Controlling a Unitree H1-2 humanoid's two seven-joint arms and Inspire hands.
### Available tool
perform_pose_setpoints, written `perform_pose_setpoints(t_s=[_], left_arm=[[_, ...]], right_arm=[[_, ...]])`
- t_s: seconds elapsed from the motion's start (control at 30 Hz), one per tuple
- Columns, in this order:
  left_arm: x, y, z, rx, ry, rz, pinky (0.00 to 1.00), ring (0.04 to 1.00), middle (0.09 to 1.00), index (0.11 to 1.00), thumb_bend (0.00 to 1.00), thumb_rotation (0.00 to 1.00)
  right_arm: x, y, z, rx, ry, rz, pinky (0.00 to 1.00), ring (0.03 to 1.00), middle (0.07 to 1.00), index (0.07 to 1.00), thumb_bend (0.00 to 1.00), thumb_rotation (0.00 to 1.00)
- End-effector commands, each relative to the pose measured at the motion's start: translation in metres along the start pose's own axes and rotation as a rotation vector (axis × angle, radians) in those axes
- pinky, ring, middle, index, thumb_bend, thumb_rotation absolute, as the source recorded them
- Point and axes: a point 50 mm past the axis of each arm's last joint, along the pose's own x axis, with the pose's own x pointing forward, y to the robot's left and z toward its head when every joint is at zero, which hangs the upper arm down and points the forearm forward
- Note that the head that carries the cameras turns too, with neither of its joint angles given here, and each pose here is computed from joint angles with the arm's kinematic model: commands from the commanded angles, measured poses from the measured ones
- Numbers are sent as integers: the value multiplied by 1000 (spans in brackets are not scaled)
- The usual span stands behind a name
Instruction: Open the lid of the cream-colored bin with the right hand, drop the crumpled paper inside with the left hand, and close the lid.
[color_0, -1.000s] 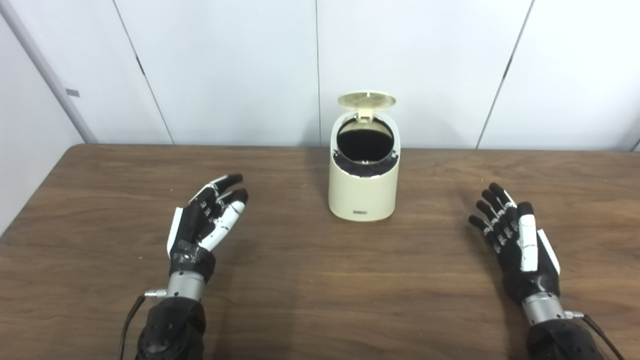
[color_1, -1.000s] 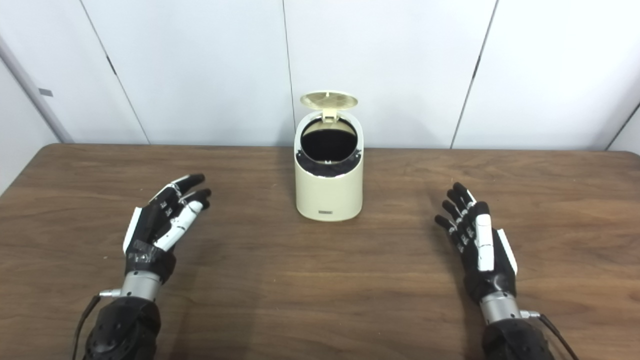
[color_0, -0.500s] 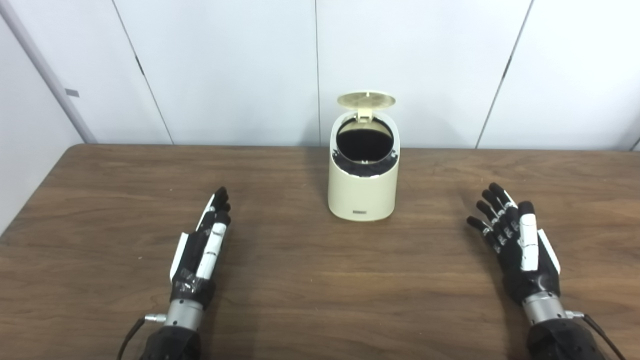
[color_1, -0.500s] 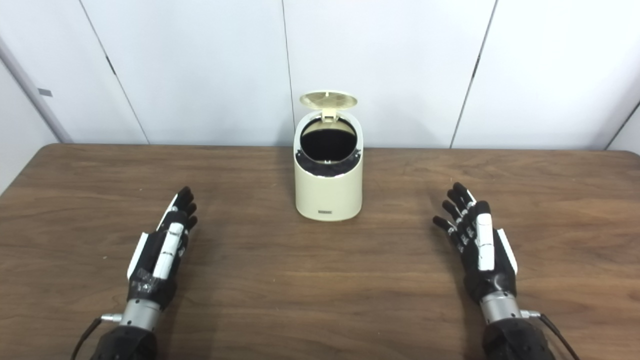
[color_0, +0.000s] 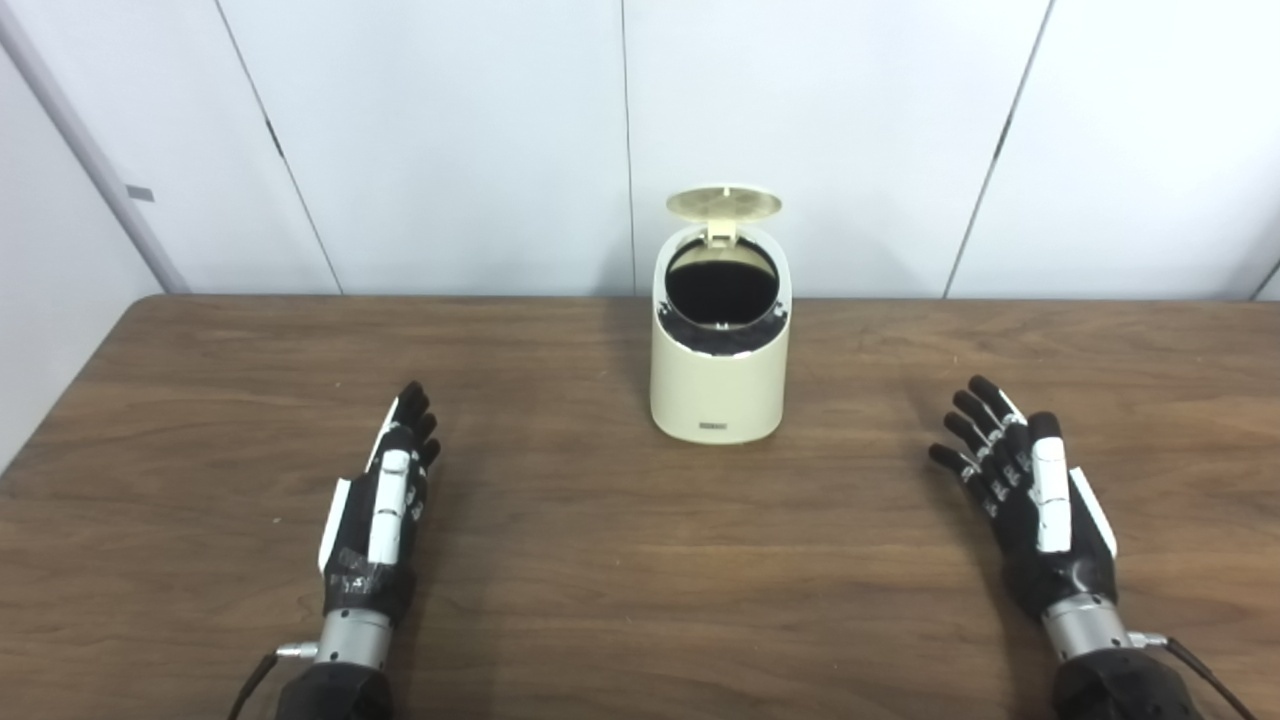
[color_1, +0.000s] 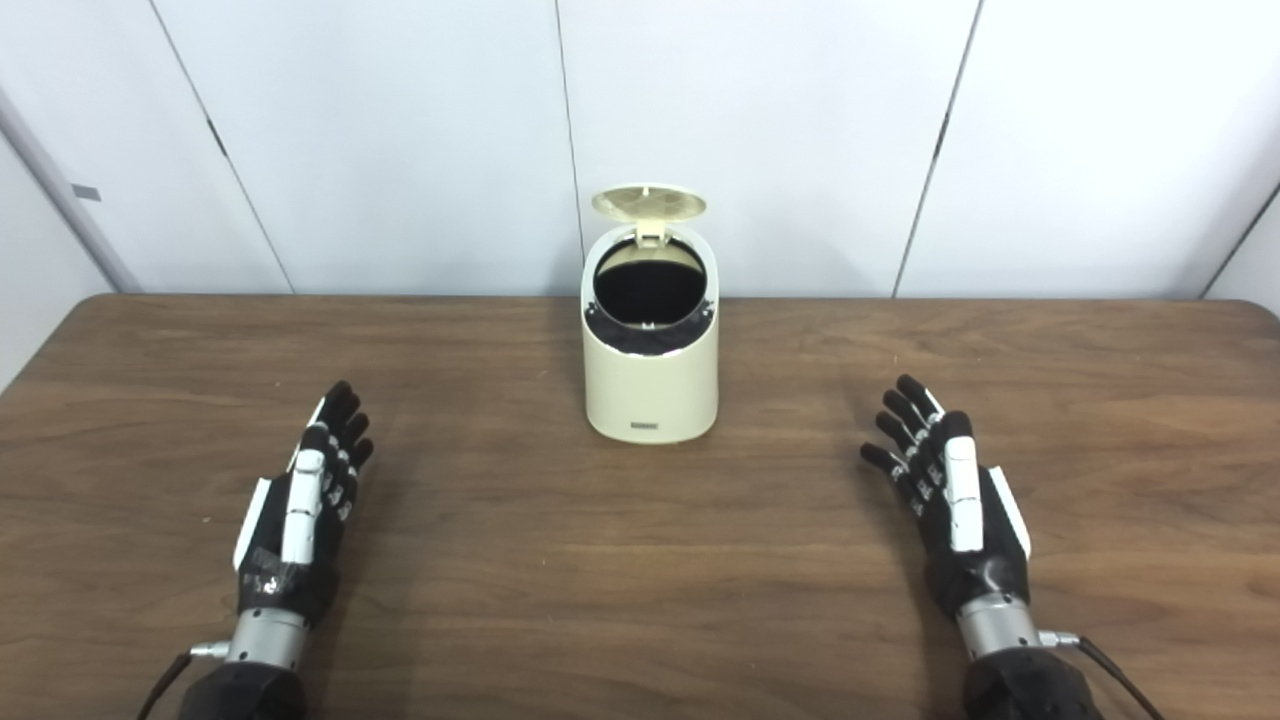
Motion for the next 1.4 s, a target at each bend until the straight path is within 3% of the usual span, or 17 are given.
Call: perform_pose_setpoints(t_s=[0.0, 0.53, 0.9, 1.13, 1.37], left_arm=[[-6, 4, -14, -18, 22, 9, 1000, 1000, 1000, 1000, 533, 920], [-5, 9, -12, -45, 59, 14, 1000, 1000, 1000, 1000, 535, 941], [-3, 17, -10, -8, 79, 5, 1000, 1000, 1000, 1000, 522, 939], [-3, 18, -12, 17, 85, 6, 1000, 1000, 1000, 1000, 511, 938], [-4, 17, -14, 24, 84, 14, 1000, 1000, 1000, 1000, 492, 917]], right_arm=[[1, 2, 10, -7, -51, -4, 846, 925, 925, 906, 569, 990], [-5, 0, 15, -87, -111, -8, 997, 974, 963, 926, 531, 999], [-5, -2, 20, -165, -163, -21, 975, 973, 960, 909, 580, 996], [1, -1, 33, -199, -189, -20, 965, 952, 947, 904, 552, 986], [11, 2, 47, -250, -235, 1, 949, 937, 938, 900, 590, 958]])
